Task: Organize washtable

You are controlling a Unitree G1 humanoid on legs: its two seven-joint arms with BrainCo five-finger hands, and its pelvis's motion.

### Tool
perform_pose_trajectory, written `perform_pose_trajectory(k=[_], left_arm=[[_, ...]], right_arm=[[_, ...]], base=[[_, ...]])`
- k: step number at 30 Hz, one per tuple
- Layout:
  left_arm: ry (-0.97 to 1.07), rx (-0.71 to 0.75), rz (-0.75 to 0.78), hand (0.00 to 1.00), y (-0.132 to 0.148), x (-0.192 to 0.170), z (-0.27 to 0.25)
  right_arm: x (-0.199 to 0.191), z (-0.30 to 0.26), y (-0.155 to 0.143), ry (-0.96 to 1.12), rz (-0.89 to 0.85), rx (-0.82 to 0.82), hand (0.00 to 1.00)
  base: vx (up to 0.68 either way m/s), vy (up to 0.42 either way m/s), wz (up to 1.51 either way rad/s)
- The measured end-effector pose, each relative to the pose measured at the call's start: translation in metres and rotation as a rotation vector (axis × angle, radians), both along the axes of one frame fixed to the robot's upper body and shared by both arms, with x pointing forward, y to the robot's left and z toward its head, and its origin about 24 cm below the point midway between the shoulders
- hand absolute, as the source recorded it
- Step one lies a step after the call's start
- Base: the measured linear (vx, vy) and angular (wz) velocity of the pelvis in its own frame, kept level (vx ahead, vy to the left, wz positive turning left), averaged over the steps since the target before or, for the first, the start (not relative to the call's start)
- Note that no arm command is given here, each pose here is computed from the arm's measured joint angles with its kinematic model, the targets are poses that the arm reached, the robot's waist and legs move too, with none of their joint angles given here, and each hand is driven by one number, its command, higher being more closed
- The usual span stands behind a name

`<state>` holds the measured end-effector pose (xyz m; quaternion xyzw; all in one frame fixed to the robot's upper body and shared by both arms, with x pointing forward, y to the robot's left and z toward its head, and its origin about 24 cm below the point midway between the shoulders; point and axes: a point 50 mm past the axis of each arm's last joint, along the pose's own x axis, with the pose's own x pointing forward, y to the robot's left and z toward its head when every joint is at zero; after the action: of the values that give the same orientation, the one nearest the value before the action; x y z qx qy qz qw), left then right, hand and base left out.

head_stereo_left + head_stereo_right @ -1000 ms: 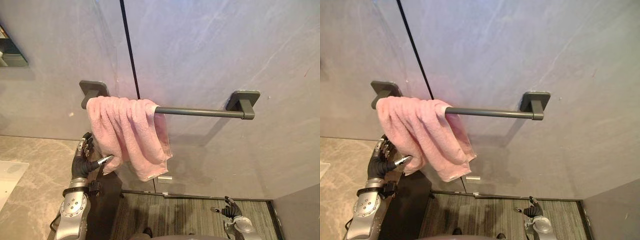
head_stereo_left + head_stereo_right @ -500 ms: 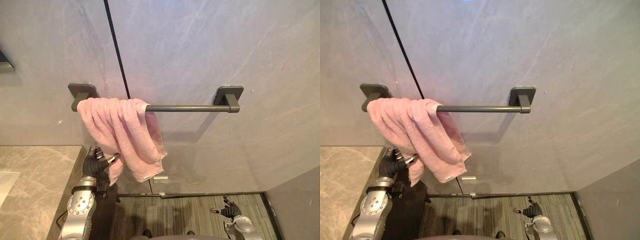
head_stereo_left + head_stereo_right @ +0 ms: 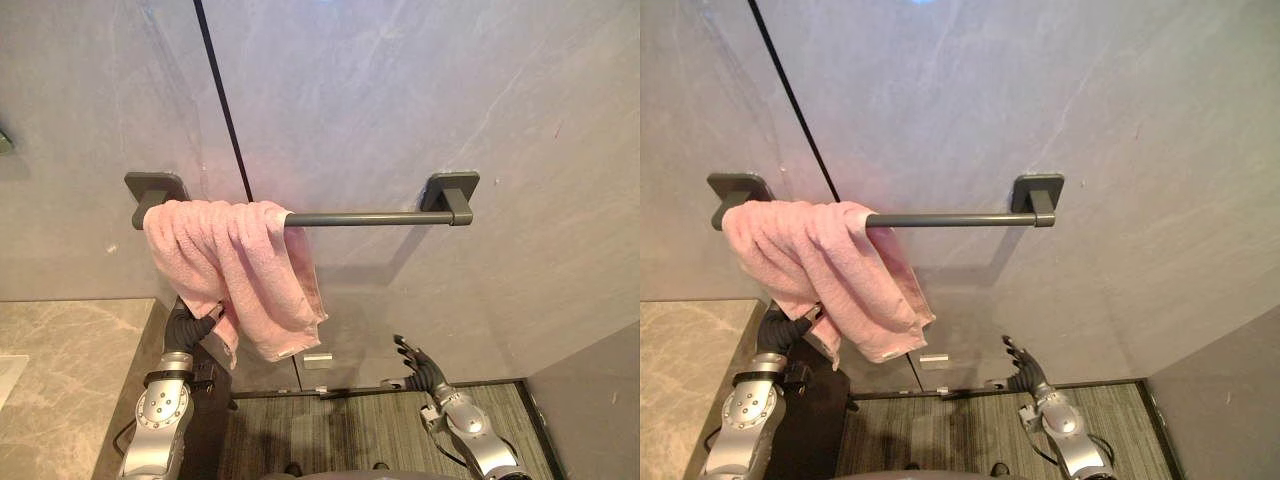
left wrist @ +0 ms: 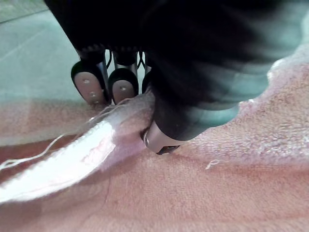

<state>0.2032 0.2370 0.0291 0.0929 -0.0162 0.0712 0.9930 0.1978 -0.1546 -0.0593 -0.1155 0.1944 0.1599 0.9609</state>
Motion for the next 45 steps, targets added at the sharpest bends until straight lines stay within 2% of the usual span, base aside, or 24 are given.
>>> perform_pose_trajectory(k=[7,10,19,27,35,36,45], left_arm=[[0.003,-0.006,-0.026,1.0,-0.006,0.0,-0.002],[-0.004,-0.009,-0.048,1.0,-0.011,0.0,-0.001],[-0.047,-0.049,-0.046,1.0,-0.021,0.002,0.005],[-0.074,-0.1,-0.019,1.0,-0.028,0.0,0.006],[-0.079,-0.126,-0.01,1.0,-0.031,0.0,0.005],[-0.078,-0.126,-0.009,1.0,-0.031,0.0,0.005],[-0.067,-0.136,-0.011,1.0,-0.032,-0.003,0.002]], right_arm=[[0.002,0.044,0.023,-0.133,0.29,0.11,0.0],[0.006,0.058,0.026,-0.173,0.327,0.155,0.0],[0.037,0.102,0.047,-0.386,0.338,0.251,0.0],[0.048,0.116,0.061,-0.468,0.3,0.26,0.0],[0.058,0.122,0.084,-0.488,0.335,0.278,0.0],[0.059,0.122,0.087,-0.489,0.346,0.276,1.0],[0.067,0.117,0.108,-0.457,0.388,0.273,1.0]], base=[[-0.03,-0.005,-0.1],[0.0,0.003,-0.02],[-0.01,-0.002,0.0],[-0.02,-0.007,0.04],[-0.03,-0.012,0.08],[-0.04,-0.015,0.05],[-0.03,-0.015,0.08]])
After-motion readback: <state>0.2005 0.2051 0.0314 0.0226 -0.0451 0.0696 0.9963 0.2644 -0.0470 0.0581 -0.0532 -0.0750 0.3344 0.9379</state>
